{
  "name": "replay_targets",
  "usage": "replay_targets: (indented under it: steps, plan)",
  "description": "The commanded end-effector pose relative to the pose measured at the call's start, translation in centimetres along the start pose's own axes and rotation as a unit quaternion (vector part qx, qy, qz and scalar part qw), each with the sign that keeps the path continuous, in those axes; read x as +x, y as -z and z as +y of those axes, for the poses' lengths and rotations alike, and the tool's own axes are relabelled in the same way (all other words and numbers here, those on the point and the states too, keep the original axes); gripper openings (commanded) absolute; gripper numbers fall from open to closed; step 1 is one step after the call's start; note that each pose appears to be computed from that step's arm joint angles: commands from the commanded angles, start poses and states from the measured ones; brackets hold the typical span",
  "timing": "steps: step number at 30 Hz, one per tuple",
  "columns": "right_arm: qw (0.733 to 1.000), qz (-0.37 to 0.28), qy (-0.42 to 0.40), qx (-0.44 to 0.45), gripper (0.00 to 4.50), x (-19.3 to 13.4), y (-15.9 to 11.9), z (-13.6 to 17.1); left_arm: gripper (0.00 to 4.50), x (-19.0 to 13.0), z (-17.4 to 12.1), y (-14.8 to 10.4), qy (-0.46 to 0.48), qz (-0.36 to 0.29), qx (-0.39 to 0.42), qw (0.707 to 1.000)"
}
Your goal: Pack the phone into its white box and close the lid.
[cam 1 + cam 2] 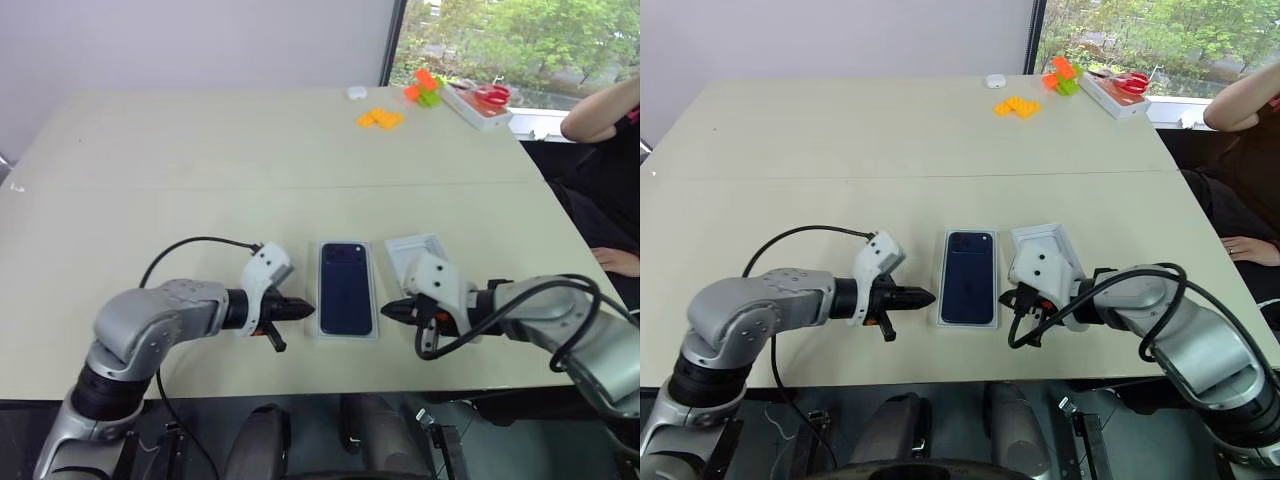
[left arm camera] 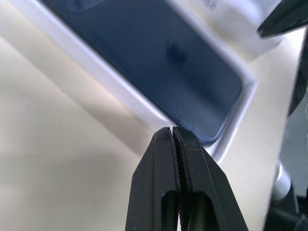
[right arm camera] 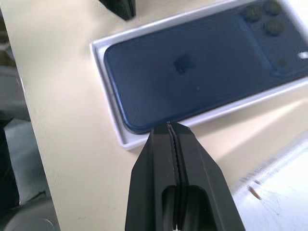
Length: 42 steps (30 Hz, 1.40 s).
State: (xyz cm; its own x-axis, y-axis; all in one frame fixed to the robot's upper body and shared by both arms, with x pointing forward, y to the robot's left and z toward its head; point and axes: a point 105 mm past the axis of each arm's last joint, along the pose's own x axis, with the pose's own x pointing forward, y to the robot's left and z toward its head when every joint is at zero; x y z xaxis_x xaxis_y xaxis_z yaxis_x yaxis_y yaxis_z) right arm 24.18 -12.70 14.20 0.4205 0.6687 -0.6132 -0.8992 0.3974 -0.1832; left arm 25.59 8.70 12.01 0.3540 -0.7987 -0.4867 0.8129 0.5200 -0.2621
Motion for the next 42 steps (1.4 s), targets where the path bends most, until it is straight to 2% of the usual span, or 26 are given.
replay_targets:
  steps: [1, 6, 7, 9, 11, 13, 14, 17, 22, 28, 29, 30, 31, 35, 39, 42]
  plan:
    - [1.000, -0.003, 0.015, -0.015, 0.00, -0.8, -0.4, -0.5, 0.11, -0.9, -0.6, -1.1, 0.011, -0.037, 0.015, 0.999]
    - [0.997, -0.001, 0.061, 0.046, 0.00, -0.7, -0.3, -2.8, 0.11, -1.7, -0.4, -1.8, 0.001, -0.069, 0.047, 0.997]
    - [0.995, -0.001, 0.069, 0.074, 0.25, -0.6, -0.3, -3.4, 0.07, -2.2, -0.4, -1.7, -0.004, -0.072, 0.065, 0.995]
    - [0.993, 0.001, 0.070, 0.096, 0.81, -0.6, -0.4, -3.6, 0.06, -2.8, -0.2, -1.4, -0.010, -0.071, 0.096, 0.993]
    - [0.992, 0.004, 0.069, 0.106, 1.80, -0.6, -0.7, -3.4, 0.06, -3.3, 0.3, -0.9, -0.024, -0.067, 0.132, 0.989]
    - [0.986, 0.021, 0.097, 0.133, 2.79, -0.5, -0.4, -3.9, 0.06, -3.5, 0.8, -0.2, -0.046, -0.054, 0.205, 0.976]
    - [0.982, 0.039, 0.108, 0.148, 3.29, -0.6, 0.0, -4.0, 0.06, -3.6, 0.6, 0.0, -0.038, -0.070, 0.217, 0.973]
    - [0.974, 0.067, 0.126, 0.178, 3.29, -0.7, 0.8, -4.3, 0.06, -3.9, -0.2, 0.3, -0.010, -0.110, 0.237, 0.965]
    - [0.962, 0.086, 0.145, 0.213, 3.29, -0.5, 2.2, -5.2, 0.06, -4.3, -2.0, 1.9, 0.088, -0.100, 0.232, 0.964]
    - [0.955, 0.085, 0.140, 0.249, 3.29, 0.3, 2.8, -5.0, 0.06, -4.5, -2.1, 2.3, 0.110, -0.093, 0.228, 0.963]
    - [0.952, 0.084, 0.139, 0.259, 2.80, 0.6, 2.9, -4.9, 0.06, -4.5, -2.1, 2.2, 0.110, -0.093, 0.229, 0.963]
    - [0.950, 0.080, 0.136, 0.269, 2.57, 0.9, 3.0, -4.8, 0.06, -4.5, -2.0, 2.2, 0.109, -0.092, 0.229, 0.963]
    - [0.948, 0.075, 0.133, 0.280, 2.10, 1.1, 3.0, -4.7, 0.06, -4.6, -1.8, 2.2, 0.108, -0.092, 0.230, 0.963]
    - [0.942, 0.063, 0.131, 0.302, 0.03, 1.5, 2.6, -4.7, 0.06, -4.6, -1.6, 2.1, 0.102, -0.093, 0.233, 0.963]
    - [0.937, 0.054, 0.145, 0.312, 0.03, 1.2, 2.1, -5.3, 0.06, -4.7, -1.2, 2.0, 0.089, -0.097, 0.232, 0.964]
    - [0.935, 0.014, 0.151, 0.320, 0.03, 0.4, 0.3, -6.3, 0.06, -5.2, -0.5, 1.5, 0.065, -0.110, 0.225, 0.966]
